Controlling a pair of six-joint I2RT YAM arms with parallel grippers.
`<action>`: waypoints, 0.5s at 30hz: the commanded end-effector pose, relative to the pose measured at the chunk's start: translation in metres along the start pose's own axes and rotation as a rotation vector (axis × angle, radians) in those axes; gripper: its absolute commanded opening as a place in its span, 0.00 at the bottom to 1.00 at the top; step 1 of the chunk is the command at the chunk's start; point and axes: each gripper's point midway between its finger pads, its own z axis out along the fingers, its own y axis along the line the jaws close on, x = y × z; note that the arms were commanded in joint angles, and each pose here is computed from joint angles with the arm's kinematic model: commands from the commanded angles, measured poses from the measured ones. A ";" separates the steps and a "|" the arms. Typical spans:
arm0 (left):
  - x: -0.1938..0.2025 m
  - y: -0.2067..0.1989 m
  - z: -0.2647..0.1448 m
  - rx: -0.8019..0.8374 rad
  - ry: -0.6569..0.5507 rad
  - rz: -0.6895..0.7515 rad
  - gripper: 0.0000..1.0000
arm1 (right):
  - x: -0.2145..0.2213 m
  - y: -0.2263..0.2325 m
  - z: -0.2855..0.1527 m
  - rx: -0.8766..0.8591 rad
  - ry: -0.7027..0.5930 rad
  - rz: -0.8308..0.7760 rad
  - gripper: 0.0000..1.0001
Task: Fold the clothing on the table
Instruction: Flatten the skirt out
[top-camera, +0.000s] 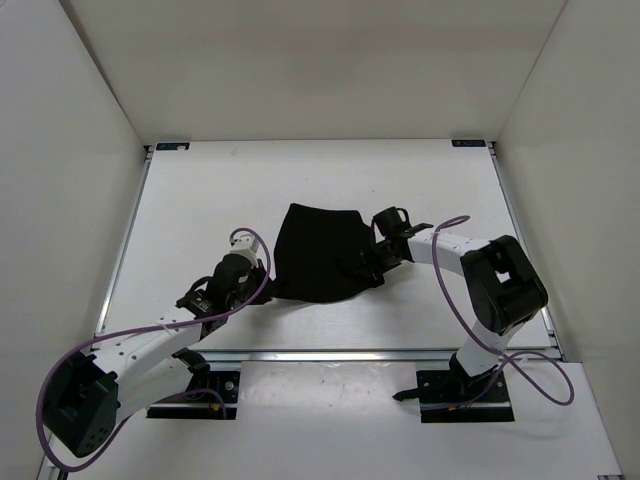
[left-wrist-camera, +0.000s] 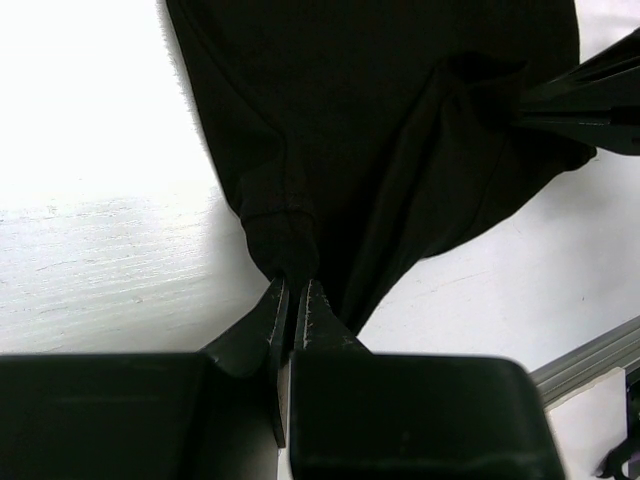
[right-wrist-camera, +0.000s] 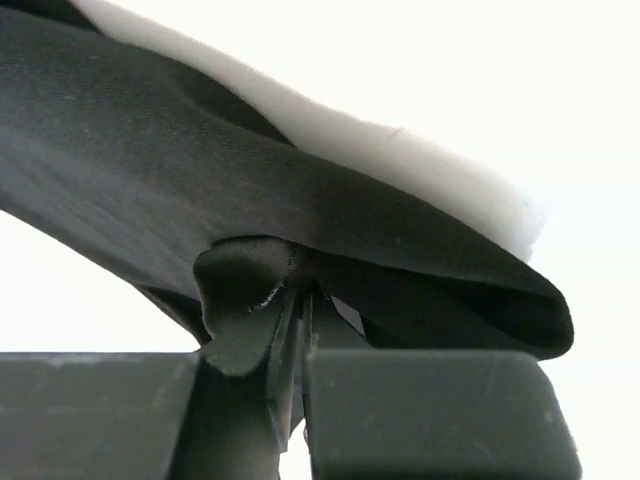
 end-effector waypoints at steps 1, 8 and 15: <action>-0.002 0.000 -0.001 0.001 -0.013 0.005 0.00 | -0.002 0.015 -0.007 -0.061 -0.009 -0.029 0.00; -0.018 -0.002 -0.001 0.000 -0.032 0.016 0.00 | 0.003 0.079 -0.066 -0.342 0.011 -0.346 0.00; -0.036 -0.006 0.005 0.015 -0.020 -0.007 0.00 | 0.026 0.076 -0.123 -0.639 0.050 -0.731 0.00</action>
